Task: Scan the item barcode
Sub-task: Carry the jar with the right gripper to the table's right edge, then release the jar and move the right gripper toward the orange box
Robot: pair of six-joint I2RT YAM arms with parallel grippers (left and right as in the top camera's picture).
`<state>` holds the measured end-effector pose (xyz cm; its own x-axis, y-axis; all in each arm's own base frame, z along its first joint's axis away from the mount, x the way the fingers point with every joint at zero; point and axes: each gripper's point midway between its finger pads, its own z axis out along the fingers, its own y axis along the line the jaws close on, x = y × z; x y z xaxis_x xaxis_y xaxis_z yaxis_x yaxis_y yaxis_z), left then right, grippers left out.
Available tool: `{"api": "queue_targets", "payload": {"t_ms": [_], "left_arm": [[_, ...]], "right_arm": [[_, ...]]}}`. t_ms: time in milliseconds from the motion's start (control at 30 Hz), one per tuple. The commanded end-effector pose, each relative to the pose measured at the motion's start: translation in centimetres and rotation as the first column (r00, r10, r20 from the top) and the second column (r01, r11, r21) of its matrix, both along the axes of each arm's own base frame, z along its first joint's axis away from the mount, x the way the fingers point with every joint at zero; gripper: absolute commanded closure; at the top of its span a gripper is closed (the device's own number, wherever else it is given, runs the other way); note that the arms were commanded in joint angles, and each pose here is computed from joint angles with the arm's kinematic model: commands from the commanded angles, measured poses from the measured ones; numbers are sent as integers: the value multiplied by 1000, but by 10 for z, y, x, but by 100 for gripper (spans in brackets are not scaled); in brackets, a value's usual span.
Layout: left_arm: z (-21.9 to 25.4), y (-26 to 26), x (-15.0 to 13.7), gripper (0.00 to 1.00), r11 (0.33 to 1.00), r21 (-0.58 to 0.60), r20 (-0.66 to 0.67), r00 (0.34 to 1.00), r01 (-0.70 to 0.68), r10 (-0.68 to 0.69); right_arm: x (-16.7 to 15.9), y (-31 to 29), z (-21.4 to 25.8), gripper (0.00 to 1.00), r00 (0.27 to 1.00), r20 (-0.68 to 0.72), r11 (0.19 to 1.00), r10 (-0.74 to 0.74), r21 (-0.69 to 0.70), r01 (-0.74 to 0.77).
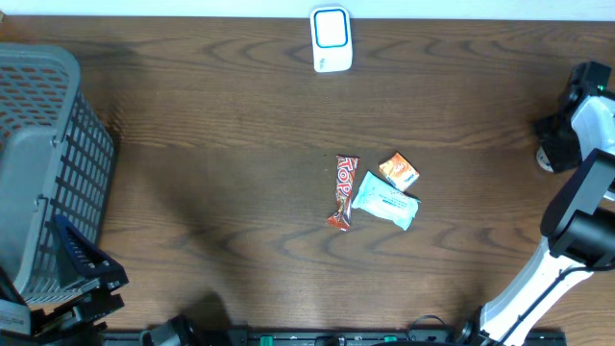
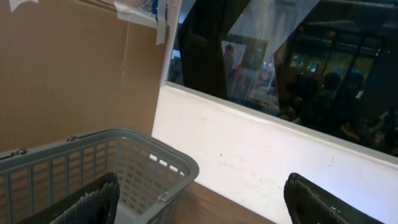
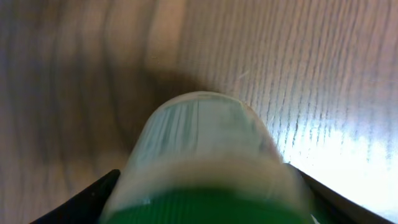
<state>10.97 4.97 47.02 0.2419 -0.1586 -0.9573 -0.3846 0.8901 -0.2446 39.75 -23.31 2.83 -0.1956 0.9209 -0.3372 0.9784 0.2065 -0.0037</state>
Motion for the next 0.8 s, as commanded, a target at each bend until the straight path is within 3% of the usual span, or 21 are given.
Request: {"api": "queue_targets", "payload": {"t_ms": [0, 133, 233, 533, 767], "left_arm": [[-3, -3, 2, 15, 1000, -11, 1, 1000, 22, -22], [-8, -1, 5, 15, 1000, -18, -11, 1000, 22, -22], [-12, 0, 7, 15, 1000, -23, -20, 1000, 22, -22], [-14, 1, 9, 15, 999, -26, -26, 999, 21, -22], [-15, 1, 9, 15, 999, -26, -26, 999, 21, -22]], "right_arm": [[-7, -3, -11, 22, 995, 42, 994, -91, 57, 88], [-4, -2, -20, 16, 984, 112, 980, -136, 160, 117], [-6, -9, -20, 1, 980, 131, 974, -151, 188, 126], [-26, -51, 1, 1, 975, 160, 978, -157, 163, 131], [-37, -75, 54, 1, 967, 238, 994, -88, 79, 71]]}}
